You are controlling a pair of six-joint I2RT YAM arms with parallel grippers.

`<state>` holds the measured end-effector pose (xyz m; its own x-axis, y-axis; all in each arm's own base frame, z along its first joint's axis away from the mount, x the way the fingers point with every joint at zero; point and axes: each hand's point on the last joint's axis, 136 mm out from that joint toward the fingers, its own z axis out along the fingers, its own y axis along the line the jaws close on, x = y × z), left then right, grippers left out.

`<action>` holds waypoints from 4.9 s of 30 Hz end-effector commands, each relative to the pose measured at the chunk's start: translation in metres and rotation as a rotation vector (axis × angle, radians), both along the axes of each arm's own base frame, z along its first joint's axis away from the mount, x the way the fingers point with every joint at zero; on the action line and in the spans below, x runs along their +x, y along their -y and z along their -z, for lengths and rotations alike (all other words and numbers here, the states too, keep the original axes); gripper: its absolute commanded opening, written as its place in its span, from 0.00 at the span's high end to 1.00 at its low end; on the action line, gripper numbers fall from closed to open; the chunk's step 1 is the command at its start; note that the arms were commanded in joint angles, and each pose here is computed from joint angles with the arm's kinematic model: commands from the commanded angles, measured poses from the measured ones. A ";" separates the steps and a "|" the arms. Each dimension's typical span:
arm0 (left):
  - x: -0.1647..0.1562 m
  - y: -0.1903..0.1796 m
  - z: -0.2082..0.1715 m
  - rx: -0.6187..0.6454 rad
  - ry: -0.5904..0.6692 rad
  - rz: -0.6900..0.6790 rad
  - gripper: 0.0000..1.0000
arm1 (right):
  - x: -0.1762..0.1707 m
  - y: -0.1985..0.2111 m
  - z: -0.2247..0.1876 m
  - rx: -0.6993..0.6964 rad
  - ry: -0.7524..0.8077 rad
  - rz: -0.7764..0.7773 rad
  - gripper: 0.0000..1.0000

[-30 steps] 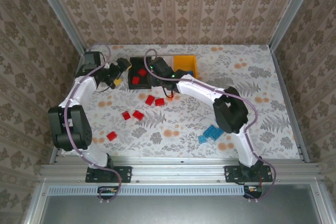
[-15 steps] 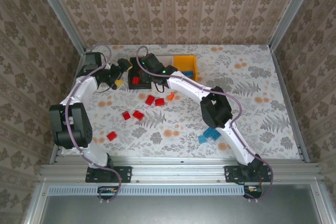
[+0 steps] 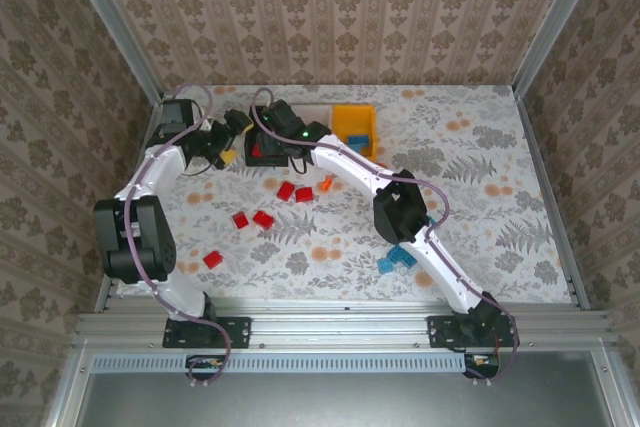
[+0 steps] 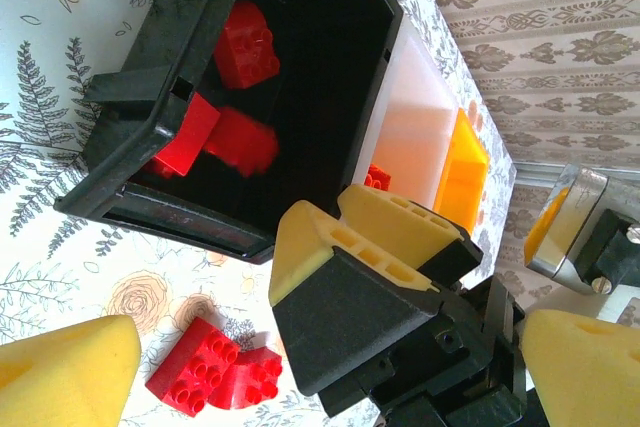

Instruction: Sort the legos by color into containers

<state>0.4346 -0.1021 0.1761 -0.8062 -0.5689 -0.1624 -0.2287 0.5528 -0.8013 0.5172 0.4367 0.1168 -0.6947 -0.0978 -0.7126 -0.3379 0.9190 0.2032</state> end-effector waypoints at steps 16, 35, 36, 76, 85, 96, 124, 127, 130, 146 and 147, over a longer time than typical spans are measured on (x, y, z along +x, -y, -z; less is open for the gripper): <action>-0.040 0.098 0.008 0.038 -0.008 0.266 0.03 | -0.078 0.140 -0.074 -0.045 0.100 0.189 0.47; -0.086 0.174 0.078 0.852 0.144 0.828 0.28 | -0.170 0.333 -0.003 0.055 -0.102 0.493 0.54; -0.083 0.174 0.082 0.870 0.147 0.829 0.29 | -0.173 0.336 -0.002 0.069 -0.104 0.495 0.54; -0.077 0.225 0.120 0.845 0.201 1.008 0.85 | -0.232 0.383 -0.003 0.096 -0.113 0.572 0.55; -0.043 0.221 0.026 0.943 0.371 0.885 0.90 | -0.233 0.389 -0.007 0.096 -0.108 0.590 0.56; 0.054 0.178 0.043 0.930 0.178 0.718 0.89 | -0.240 0.394 -0.010 0.079 -0.114 0.585 0.57; -0.001 0.168 -0.102 0.664 0.407 0.533 0.02 | -0.261 0.391 0.065 0.174 -0.389 0.764 0.27; -0.021 0.155 -0.101 0.610 0.408 0.510 0.00 | -0.259 0.379 0.078 0.234 -0.438 0.755 0.29; -0.040 0.144 -0.094 0.547 0.372 0.487 0.00 | -0.253 0.369 0.089 0.257 -0.474 0.717 0.29; -0.051 0.105 -0.071 0.506 0.343 0.437 0.00 | -0.192 0.344 0.100 0.065 -0.480 0.630 0.34; -0.052 0.103 -0.071 0.503 0.342 0.434 0.00 | -0.190 0.341 0.100 0.061 -0.484 0.629 0.34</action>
